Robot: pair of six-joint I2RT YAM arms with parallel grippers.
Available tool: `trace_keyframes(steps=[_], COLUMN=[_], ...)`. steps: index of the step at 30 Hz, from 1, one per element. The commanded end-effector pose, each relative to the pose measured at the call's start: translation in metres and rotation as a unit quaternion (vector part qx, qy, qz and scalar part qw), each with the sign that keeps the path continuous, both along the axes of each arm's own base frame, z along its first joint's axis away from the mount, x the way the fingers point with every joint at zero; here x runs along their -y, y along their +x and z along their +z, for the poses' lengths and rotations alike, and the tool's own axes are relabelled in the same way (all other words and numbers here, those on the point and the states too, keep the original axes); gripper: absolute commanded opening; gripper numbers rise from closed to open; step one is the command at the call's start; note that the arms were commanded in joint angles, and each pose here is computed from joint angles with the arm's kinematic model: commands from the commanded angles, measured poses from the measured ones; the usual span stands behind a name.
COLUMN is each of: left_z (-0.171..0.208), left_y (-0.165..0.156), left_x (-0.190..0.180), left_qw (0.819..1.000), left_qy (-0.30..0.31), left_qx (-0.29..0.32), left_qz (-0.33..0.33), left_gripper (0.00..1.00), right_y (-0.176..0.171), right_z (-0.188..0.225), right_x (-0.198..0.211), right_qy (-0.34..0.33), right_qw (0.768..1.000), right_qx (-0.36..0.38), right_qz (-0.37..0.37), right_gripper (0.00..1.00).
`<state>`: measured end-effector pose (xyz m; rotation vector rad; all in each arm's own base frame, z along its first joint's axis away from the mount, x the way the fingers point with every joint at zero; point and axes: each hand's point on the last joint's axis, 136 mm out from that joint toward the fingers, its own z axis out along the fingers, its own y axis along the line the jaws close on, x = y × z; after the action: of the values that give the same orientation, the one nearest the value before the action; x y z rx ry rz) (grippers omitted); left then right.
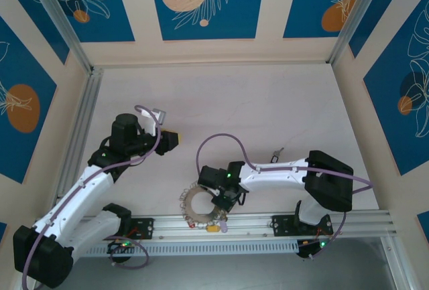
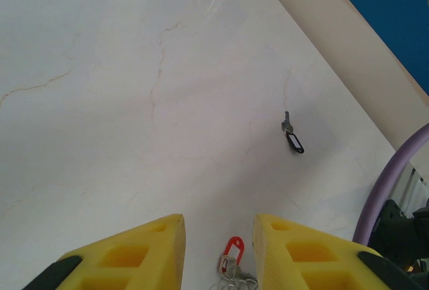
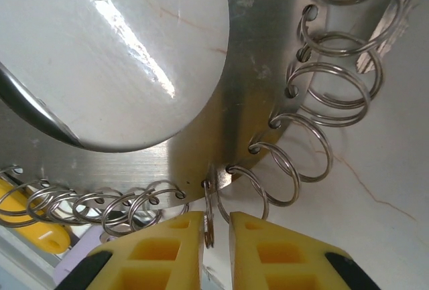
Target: Put the keys on the keyring
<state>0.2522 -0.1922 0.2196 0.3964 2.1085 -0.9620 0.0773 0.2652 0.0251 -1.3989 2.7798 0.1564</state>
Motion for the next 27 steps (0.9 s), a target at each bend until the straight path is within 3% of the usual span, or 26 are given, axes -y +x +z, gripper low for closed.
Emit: trace_keyframes(steps=[1,6,13,17,23,27], left_z=[0.006,0.007,0.006,0.005,0.008,0.016], left_y=[-0.001,-0.001,-0.002,-0.002,-0.002,-0.004], left_x=[-0.003,-0.004,-0.006,-0.006,-0.007,-0.006], left_qw=[1.000,1.000,1.000,1.000,1.000,1.000], left_qy=[-0.011,-0.012,-0.011,-0.011,-0.008,-0.010], left_qx=[0.005,0.007,0.007,0.006,0.010,0.019], left_qz=[0.000,0.002,0.005,0.006,0.005,0.000], left_gripper=[0.32,0.32,0.31,0.31,0.31,0.31], right_y=[0.000,0.001,0.003,0.009,0.019,0.026], right_z=[0.001,0.000,0.002,0.011,0.063,0.123], right_x=[-0.002,-0.005,-0.004,-0.003,-0.022,-0.033], right_qy=[-0.012,-0.012,-0.011,0.007,0.153,0.312], right_qw=[1.000,1.000,1.000,1.000,0.986,0.945], right_qx=[-0.003,-0.001,0.005,0.024,0.062,0.092], right_qz=[0.012,0.017,0.018,0.015,0.019,0.026], right_gripper=[0.18,0.15,0.00,0.00,0.00,0.00])
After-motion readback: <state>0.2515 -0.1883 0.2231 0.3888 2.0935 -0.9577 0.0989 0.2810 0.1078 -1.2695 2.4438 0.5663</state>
